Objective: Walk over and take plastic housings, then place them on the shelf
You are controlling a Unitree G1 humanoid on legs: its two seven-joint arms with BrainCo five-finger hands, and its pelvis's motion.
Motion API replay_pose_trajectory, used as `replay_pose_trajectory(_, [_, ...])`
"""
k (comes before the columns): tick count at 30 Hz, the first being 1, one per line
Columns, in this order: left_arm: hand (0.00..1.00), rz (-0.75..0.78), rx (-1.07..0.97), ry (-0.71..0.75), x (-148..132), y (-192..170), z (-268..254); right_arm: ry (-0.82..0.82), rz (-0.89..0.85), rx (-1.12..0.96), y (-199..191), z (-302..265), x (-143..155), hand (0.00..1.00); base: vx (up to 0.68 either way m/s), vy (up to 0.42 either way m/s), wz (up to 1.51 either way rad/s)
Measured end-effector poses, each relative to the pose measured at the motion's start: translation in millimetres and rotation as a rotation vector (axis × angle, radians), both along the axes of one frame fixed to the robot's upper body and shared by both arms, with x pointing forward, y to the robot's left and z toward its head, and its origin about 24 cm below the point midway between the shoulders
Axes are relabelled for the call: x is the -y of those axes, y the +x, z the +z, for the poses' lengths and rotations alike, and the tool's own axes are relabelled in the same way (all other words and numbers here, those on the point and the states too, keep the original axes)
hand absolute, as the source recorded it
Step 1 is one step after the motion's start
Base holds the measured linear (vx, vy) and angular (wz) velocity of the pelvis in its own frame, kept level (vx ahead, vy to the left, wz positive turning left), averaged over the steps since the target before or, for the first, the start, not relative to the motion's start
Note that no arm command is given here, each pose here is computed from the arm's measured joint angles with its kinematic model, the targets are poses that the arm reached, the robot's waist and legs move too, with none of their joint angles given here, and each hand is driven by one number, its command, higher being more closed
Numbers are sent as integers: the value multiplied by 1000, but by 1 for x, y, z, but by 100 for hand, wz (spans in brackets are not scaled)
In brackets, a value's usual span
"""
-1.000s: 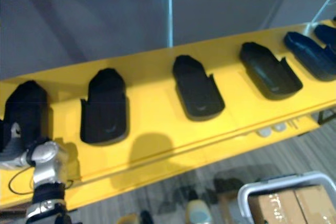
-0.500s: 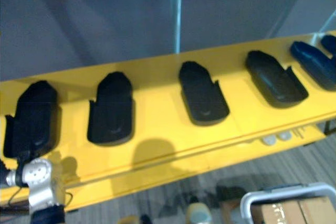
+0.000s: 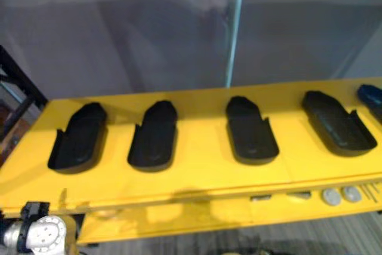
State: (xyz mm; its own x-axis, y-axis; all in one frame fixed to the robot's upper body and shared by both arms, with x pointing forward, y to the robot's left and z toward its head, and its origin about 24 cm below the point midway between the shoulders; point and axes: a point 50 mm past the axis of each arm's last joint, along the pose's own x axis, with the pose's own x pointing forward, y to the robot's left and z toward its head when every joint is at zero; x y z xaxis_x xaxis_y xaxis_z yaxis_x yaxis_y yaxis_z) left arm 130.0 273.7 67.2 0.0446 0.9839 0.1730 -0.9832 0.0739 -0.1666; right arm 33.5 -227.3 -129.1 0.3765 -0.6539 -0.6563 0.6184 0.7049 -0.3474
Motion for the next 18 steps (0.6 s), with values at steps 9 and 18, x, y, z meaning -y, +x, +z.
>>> replay_pose_trajectory(9, [0,-69,-536,-558,-1,-60,-134,44,-100,17,2,-3,4,0,46,-10,9])
replay_pose_trajectory(18, [0,-167,-359,-468,-1,-51,-116,54,-147,66,17,-1,6,0,-37,8,8])
